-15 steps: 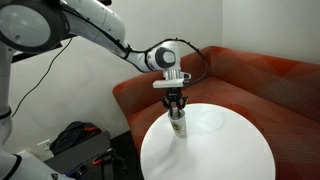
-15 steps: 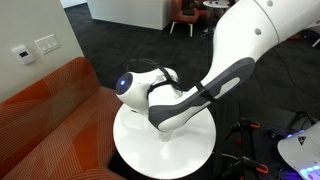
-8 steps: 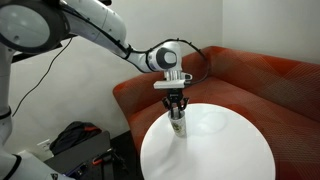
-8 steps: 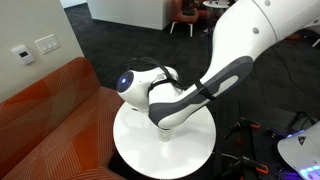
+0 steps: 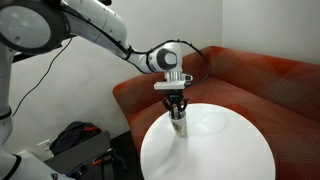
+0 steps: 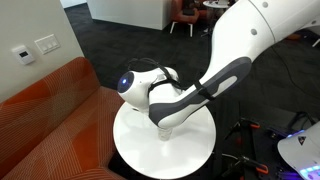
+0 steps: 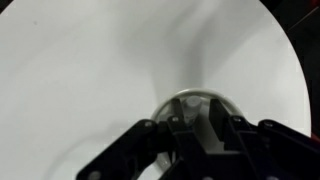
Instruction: Pick up the marker inside the white cup and place it on the table-top
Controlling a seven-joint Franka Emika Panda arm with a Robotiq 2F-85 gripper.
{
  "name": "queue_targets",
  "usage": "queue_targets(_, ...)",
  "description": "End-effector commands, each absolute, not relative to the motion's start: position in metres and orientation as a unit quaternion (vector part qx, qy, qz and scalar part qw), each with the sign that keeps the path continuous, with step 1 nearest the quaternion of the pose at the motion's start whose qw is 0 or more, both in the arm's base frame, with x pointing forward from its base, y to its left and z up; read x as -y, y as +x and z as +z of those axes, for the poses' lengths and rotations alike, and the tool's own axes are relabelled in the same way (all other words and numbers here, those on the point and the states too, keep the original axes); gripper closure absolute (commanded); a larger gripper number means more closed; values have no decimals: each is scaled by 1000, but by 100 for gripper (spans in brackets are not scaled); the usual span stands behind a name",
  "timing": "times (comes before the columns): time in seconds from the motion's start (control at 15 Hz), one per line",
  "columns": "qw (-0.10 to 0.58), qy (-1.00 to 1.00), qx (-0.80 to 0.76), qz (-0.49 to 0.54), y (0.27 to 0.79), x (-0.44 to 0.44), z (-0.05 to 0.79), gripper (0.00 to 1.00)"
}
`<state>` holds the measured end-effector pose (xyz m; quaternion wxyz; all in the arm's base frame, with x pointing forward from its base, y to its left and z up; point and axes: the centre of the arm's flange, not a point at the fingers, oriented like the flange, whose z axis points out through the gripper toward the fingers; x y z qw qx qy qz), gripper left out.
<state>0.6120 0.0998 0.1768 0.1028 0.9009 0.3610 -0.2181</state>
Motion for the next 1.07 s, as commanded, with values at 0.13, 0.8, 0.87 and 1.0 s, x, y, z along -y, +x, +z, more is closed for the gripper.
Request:
queue_targets(0.13,97,900,-358,-229,607,-98,176,95)
queue_targets(0.8,106,898,-351,-243,608,-107,202,95)
queue_targets(0.87,110,898,-349,-246,608,-108,207,95)
queue_targets(1.0,113,898,-344,-250,606,-109,221,95)
